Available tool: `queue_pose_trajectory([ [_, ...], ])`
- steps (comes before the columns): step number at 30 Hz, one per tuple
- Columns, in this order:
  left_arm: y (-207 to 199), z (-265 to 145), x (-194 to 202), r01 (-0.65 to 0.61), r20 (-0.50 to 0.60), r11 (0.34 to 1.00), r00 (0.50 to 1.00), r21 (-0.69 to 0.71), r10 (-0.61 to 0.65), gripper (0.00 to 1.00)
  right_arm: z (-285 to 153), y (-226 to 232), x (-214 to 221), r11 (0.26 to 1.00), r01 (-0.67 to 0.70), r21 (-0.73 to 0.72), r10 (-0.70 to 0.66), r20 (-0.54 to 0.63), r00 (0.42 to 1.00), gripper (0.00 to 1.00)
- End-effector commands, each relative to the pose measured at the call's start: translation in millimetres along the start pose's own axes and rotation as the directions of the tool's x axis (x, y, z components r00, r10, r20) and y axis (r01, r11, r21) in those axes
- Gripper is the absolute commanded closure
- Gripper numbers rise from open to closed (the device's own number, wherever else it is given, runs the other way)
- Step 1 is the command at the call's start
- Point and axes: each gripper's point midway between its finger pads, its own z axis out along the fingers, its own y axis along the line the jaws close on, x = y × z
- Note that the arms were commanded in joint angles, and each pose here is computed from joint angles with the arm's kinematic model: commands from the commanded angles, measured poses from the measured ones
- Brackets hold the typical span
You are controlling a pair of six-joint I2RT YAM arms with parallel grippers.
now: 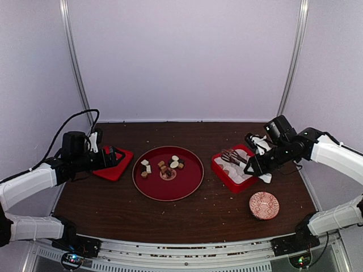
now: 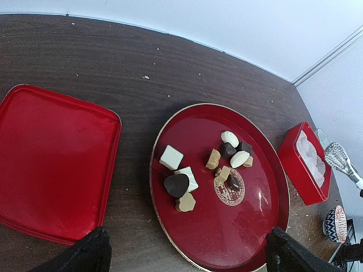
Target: Pack the chocolate
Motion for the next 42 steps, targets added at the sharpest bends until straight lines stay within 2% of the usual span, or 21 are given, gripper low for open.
queue_pose_trajectory([
  [1, -10, -3, -17, -0.018, 0.059, 1.000, 0.998, 0.026, 0.016, 0.03, -8, 32, -36, 0.993, 0.107, -0.041, -0.104, 0.075, 0.992, 0.63],
  [8, -9, -3, -18, -0.010, 0.062, 1.000, 0.998, 0.021, 0.008, 0.03, 18, 85, -59, 0.970, 0.227, -0.091, -0.223, 0.054, 0.973, 0.64],
  [14, -9, -3, -19, -0.008, 0.065, 1.000, 0.998, 0.022, 0.007, 0.03, 51, 103, -65, 0.961, 0.263, -0.087, -0.264, 0.001, 0.965, 0.65],
  [29, -9, -4, -20, -0.010, 0.070, 1.000, 0.998, 0.018, 0.009, 0.03, 120, 94, -60, 0.939, 0.343, -0.002, -0.339, -0.153, 0.928, 0.65],
  [42, -8, -2, -20, -0.017, 0.065, 1.000, 0.998, 0.014, 0.016, 0.03, 143, 105, -69, 0.934, 0.355, -0.045, -0.357, -0.166, 0.919, 0.66],
])
